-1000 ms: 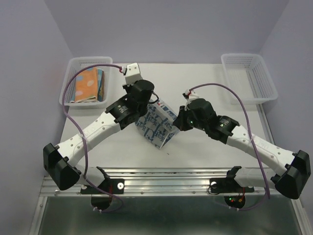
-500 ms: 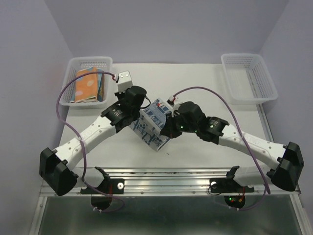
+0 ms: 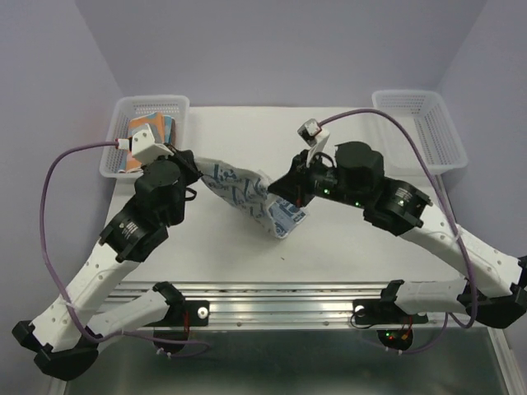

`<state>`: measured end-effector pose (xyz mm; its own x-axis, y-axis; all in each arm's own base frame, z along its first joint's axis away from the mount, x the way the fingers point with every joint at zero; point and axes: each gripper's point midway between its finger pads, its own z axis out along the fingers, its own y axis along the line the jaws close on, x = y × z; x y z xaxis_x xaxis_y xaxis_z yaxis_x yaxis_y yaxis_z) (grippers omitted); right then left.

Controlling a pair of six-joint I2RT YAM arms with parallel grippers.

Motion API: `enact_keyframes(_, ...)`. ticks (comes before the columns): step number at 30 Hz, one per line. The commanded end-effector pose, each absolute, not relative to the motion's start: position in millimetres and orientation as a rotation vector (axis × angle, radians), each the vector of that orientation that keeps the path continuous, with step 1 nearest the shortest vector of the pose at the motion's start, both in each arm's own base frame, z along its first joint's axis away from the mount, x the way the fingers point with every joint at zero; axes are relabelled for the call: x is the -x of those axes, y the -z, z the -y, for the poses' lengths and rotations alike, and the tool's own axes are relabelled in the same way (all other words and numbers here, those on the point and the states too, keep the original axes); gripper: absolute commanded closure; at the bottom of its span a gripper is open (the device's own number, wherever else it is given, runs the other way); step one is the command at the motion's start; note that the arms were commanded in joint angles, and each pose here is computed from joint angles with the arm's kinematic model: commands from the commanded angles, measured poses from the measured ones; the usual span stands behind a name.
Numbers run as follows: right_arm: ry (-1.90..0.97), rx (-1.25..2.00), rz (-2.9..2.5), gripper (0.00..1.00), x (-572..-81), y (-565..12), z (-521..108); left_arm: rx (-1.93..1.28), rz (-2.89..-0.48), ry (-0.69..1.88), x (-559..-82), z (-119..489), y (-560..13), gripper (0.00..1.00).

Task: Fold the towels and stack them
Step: Flatten out the crumpled towel

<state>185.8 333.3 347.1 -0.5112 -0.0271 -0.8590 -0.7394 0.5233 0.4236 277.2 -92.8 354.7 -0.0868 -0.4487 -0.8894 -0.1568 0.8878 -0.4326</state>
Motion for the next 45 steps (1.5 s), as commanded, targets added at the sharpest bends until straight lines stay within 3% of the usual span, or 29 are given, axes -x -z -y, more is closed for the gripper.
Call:
enact_keyframes(1, -0.997, 0.644, -1.655, 0.99, -183, -444, -309, 0.455, -1.528, 0.476, -264, 101, -428, 1.00)
enact_keyframes(10, -1.088, 0.799, -1.447, 0.99, -139, -540, -287, 0.298, -1.376, 0.830, -217, 121, -523, 1.00)
enact_keyframes(17, -1.157, 0.867, -1.397, 0.99, -120, -557, -286, 0.121, -1.282, 1.018, -176, 135, -566, 1.00)
enact_keyframes(21, -1.121, 0.826, -1.390, 0.99, -126, -557, -280, 0.143, -1.297, 1.004, -182, 135, -559, 1.00)
enact_keyframes(27, -0.825, 0.580, -1.542, 0.99, -194, -522, -270, 0.308, -1.373, 0.869, -218, 127, -520, 1.00)
enact_keyframes(35, -0.262, 0.311, -1.674, 0.99, -309, -456, -249, 0.499, -1.505, 0.506, -312, 135, -452, 1.00)
enact_keyframes(43, -0.156, 0.385, -1.753, 0.99, -437, -386, -222, 0.463, -1.624, 0.332, -440, 158, -384, 1.00)
enact_keyframes(45, -0.162, 0.418, -1.783, 0.99, -469, -364, -219, 0.446, -1.597, 0.290, -465, 159, -390, 1.00)
